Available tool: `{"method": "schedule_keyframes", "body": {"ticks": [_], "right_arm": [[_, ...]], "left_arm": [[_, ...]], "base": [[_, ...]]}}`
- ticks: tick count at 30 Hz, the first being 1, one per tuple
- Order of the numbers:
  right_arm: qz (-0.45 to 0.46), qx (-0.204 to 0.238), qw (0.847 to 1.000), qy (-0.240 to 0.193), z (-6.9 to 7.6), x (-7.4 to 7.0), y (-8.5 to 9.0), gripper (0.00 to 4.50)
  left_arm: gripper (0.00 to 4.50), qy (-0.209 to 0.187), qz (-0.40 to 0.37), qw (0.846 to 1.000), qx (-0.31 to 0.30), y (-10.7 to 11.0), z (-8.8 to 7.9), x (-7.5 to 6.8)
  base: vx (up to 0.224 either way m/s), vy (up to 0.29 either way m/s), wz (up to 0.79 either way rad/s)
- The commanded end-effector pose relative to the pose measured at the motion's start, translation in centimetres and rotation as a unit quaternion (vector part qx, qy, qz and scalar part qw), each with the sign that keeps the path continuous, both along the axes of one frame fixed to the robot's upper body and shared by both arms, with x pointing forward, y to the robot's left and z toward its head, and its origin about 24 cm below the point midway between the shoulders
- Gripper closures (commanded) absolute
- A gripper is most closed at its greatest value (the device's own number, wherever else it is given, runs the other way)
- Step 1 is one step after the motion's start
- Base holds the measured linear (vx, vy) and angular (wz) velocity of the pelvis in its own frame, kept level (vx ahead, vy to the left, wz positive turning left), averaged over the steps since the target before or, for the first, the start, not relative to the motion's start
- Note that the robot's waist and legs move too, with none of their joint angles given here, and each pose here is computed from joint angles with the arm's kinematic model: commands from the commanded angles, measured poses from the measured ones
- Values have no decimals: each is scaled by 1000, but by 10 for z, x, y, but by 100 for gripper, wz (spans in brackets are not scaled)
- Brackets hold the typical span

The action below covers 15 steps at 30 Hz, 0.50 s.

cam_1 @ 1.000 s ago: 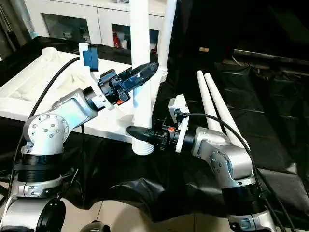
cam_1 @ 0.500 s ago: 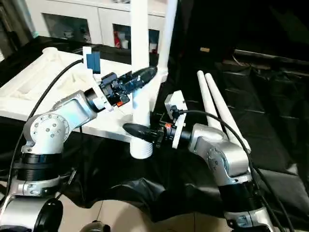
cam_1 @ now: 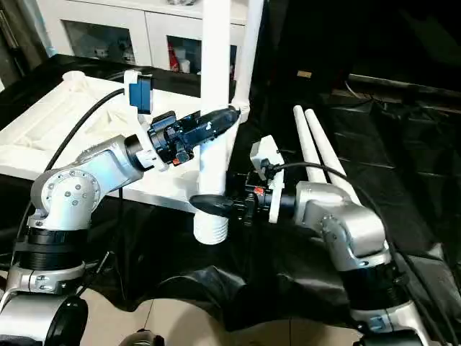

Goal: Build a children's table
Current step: Pick table leg

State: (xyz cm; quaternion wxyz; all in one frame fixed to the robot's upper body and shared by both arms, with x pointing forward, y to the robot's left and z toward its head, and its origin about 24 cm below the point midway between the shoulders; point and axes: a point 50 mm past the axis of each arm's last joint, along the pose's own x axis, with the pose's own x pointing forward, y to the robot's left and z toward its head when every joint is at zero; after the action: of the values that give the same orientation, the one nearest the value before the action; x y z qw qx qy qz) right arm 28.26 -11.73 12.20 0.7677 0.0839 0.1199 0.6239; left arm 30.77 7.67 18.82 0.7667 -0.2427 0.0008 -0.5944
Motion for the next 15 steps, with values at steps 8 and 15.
{"method": "schedule_keyframes", "body": {"ticks": [8,15], "right_arm": [[-9,-3,999,50,0,7,-3,133],[4,8,998,67,0,6,0,133]], "left_arm": [[269,-21,-49,999,5,-9,3,-12],[269,-24,-52,998,5,-9,4,-13]], "base": [[0,0,0],[0,0,0]]}}
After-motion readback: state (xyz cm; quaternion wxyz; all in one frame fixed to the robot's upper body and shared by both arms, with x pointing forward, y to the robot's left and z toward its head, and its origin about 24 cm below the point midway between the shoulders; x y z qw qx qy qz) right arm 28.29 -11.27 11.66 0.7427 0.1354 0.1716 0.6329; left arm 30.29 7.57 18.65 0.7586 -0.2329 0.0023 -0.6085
